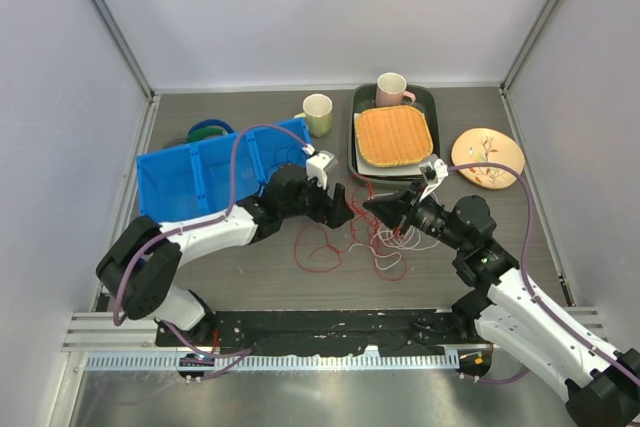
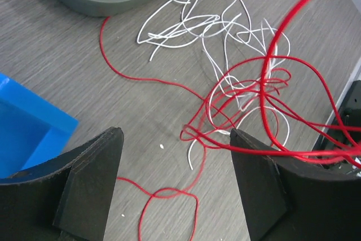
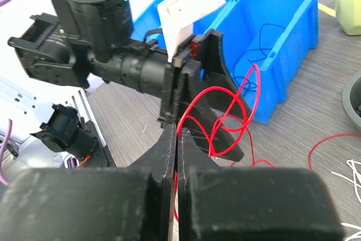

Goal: Untangle the cables

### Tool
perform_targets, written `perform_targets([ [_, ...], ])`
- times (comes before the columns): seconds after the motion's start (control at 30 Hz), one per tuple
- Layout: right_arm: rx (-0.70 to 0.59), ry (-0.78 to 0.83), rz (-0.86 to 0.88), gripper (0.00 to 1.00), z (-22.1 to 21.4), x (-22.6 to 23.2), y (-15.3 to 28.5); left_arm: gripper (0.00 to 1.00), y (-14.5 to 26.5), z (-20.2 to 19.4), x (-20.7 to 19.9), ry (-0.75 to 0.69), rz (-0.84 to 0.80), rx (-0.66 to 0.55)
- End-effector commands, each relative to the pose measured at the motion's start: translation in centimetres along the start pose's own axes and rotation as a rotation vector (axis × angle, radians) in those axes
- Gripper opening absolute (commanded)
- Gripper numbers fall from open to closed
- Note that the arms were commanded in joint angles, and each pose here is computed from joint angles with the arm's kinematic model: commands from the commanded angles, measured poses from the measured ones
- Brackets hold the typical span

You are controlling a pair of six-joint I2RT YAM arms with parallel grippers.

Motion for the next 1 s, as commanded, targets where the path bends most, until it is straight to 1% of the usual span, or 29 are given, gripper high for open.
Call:
perform_targets([
  [0.0, -0.079, 0.019, 0.036, 0.01, 1.9, 1.0, 0.3, 0.79, -1.3, 2.6, -1.1, -0.035, -0.063, -0.099],
  [0.03, -0.077, 0.017, 0.042, 0.01, 1.9, 1.0, 0.3, 0.79, -1.5, 2.5, -1.3, -0.034, -0.092, -0.099],
  [0.07, -0.076, 0.017, 0.051, 0.01, 2.0, 1.1, 0.3, 0.79, -1.6, 2.8, -1.6, -0.042, -0.137, -0.127],
  [0.17, -0.074, 0.005, 0.068, 0.01, 2.1, 1.3, 0.2, 0.79, -1.9, 3.2, -1.8, -0.037, -0.158, -0.156],
  [0.27, -0.079, -0.002, 0.059, 0.01, 2.2, 1.3, 0.2, 0.79, -2.4, 3.5, -2.2, -0.042, -0.202, -0.141],
  [0.33, -0.083, -0.012, 0.048, 0.01, 2.3, 1.2, 0.2, 0.79, -2.9, 3.1, -2.2, -0.043, -0.22, -0.123],
  [0.43, -0.096, -0.019, 0.037, 0.01, 2.4, 1.3, 0.3, 0.76, -3.5, 2.2, -2.0, -0.04, -0.22, -0.114],
  [0.53, -0.125, -0.019, 0.034, 0.01, 2.6, 1.4, 0.5, 0.69, -3.9, 2.0, -2.1, 0.014, -0.207, -0.133],
  [0.6, -0.145, -0.021, 0.025, 0.01, 2.7, 1.4, 0.7, 0.63, -4.3, 1.7, -2.6, 0.033, -0.219, -0.14],
  [0.63, -0.148, -0.021, 0.025, 0.01, 2.7, 1.5, 0.7, 0.61, -4.6, 1.7, -2.5, 0.039, -0.187, -0.16],
  [0.67, -0.148, -0.024, 0.025, 0.01, 2.7, 1.5, 0.8, 0.56, -4.8, 1.5, -2.6, 0.04, -0.175, -0.168],
  [0.73, -0.149, -0.024, 0.034, 0.01, 2.8, 1.6, 0.8, 0.49, -5.1, 1.5, -2.8, 0.047, -0.163, -0.182],
  [0.77, -0.147, -0.027, 0.033, 0.01, 2.8, 1.6, 0.7, 0.41, -5.2, 1.6, -2.8, 0.053, -0.16, -0.194],
  [0.83, -0.145, -0.029, 0.028, 0.01, 2.7, 1.5, 0.7, 0.31, -5.2, 1.6, -2.8, 0.082, -0.148, -0.209],
  [0.87, -0.148, -0.031, 0.024, 0.01, 2.8, 1.5, 0.7, 0.25, -5.2, 1.7, -2.7, 0.087, -0.138, -0.227],
  [0.9, -0.146, -0.029, 0.019, 0.01, 2.8, 1.4, 0.7, 0.22, -5.2, 1.6, -2.5, 0.09, -0.123, -0.232],
  [0.93, -0.143, -0.03, 0.022, 0.01, 2.7, 1.4, 0.7, 0.15, -5.1, 1.6, -2.4, 0.099, -0.108, -0.24],
  [0.97, -0.144, -0.028, 0.023, 0.01, 2.8, 1.5, 0.7, 0.11, -5.0, 1.6, -2.3, 0.102, -0.089, -0.253],
])
Point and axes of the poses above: each gripper's point midway between its finger pads, its own y axis back along the fingers, its own x axis along the line the jaws close on, z = x × y, the point moved 10 cm from there along y, back along the fingers, and after that the axes turned 6 degrees about y, right-handed, at the moved point
